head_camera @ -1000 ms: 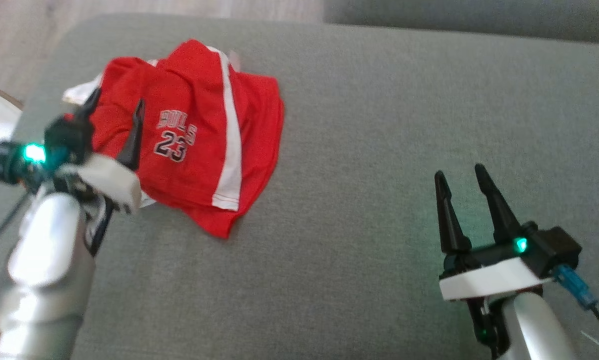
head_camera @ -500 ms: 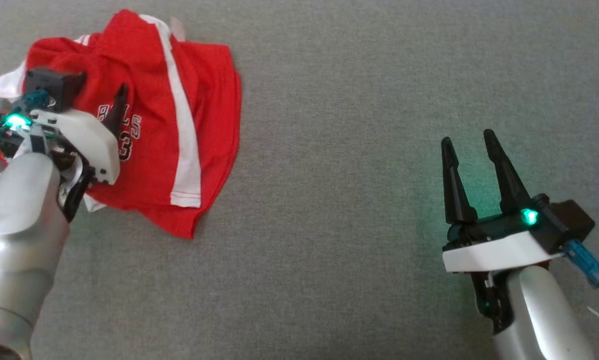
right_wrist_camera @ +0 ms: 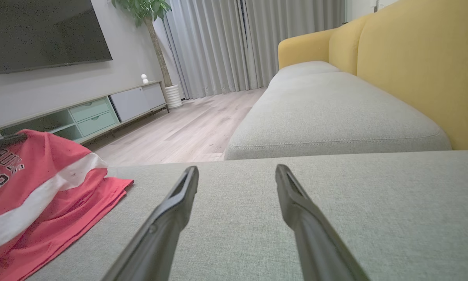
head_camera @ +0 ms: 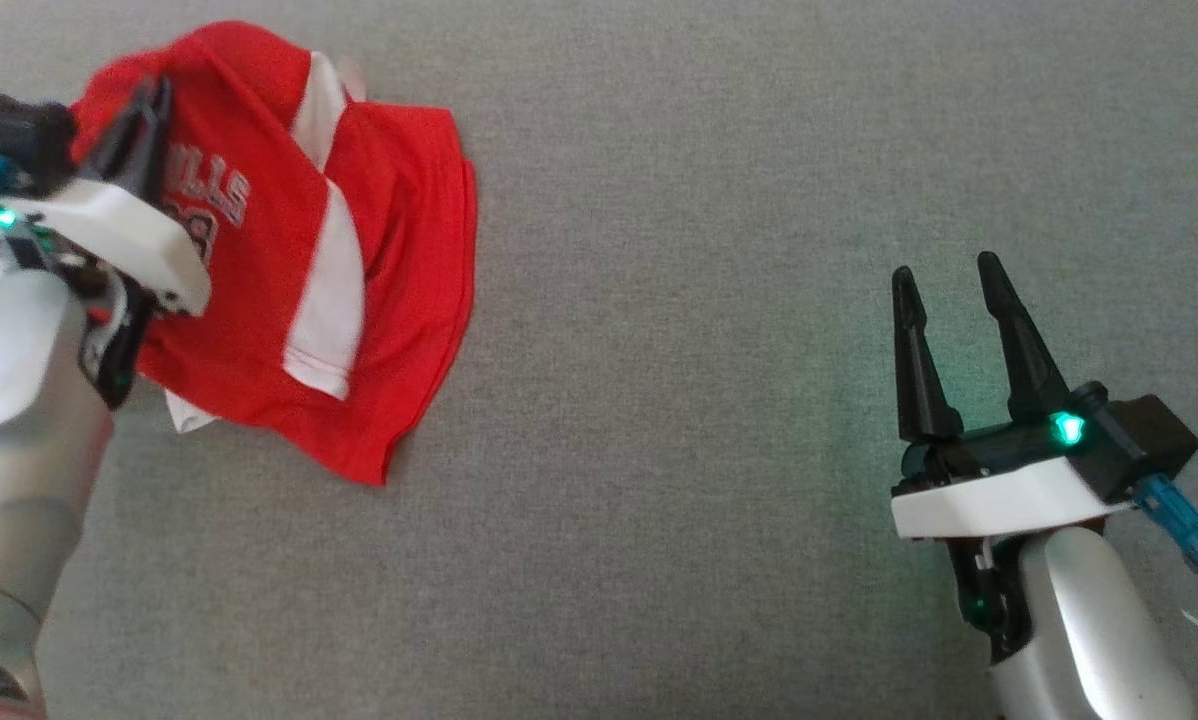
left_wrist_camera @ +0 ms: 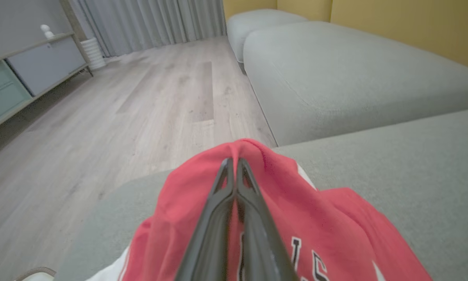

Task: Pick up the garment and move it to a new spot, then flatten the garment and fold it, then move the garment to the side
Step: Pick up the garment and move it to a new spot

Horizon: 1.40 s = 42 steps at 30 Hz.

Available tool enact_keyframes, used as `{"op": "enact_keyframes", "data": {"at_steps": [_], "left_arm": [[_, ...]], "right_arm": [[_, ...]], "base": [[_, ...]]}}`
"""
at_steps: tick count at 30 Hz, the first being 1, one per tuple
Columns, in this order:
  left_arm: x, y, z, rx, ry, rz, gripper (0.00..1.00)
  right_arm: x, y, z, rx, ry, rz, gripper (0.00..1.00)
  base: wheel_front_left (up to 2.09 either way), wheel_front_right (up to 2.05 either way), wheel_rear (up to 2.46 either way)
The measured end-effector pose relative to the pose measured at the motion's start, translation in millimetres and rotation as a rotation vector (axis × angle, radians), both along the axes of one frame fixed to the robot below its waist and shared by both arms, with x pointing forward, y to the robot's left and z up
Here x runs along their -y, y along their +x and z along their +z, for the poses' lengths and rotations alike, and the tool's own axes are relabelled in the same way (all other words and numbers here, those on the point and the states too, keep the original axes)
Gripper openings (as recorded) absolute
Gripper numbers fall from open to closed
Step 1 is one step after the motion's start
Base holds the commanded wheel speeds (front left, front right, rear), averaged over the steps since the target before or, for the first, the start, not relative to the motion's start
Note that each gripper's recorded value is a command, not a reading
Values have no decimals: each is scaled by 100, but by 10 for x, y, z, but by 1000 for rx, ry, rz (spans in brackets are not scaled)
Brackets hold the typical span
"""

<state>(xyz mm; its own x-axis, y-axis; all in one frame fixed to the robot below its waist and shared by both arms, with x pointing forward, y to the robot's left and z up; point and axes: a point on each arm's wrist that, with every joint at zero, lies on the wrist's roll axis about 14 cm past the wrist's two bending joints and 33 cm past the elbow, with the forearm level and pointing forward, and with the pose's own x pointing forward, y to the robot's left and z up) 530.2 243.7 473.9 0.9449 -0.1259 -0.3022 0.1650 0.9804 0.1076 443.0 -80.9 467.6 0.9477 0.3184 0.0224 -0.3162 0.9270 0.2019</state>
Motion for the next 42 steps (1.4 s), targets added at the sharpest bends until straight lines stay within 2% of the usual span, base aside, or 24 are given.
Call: {"op": "enact_keyframes", "data": {"at_steps": [8, 17, 34, 40, 41, 42], "left_arm": [[83, 25, 770, 243, -27, -42, 0], [613, -124, 1386, 388, -62, -173, 0], [2895, -583, 1139, 295, -310, -617, 0], [3466, -640, 933, 227, -389, -706, 0], [3527, -633, 883, 216, -398, -711, 76], [3570, -616, 830, 207, -403, -711, 100]], "right_arm": [[-45, -72, 188, 39, 10, 12, 100], [-35, -248, 333, 60, 30, 11, 100], [633, -503, 453, 79, 35, -179, 100], [950, -521, 572, 111, 34, -270, 100], [1003, -529, 577, 111, 35, -286, 100], [1046, -544, 565, 107, 33, -299, 100]], "base": [[0, 0, 0], [0, 0, 0], [0, 0, 0], [0, 0, 0], [0, 0, 0], [0, 0, 0]]}}
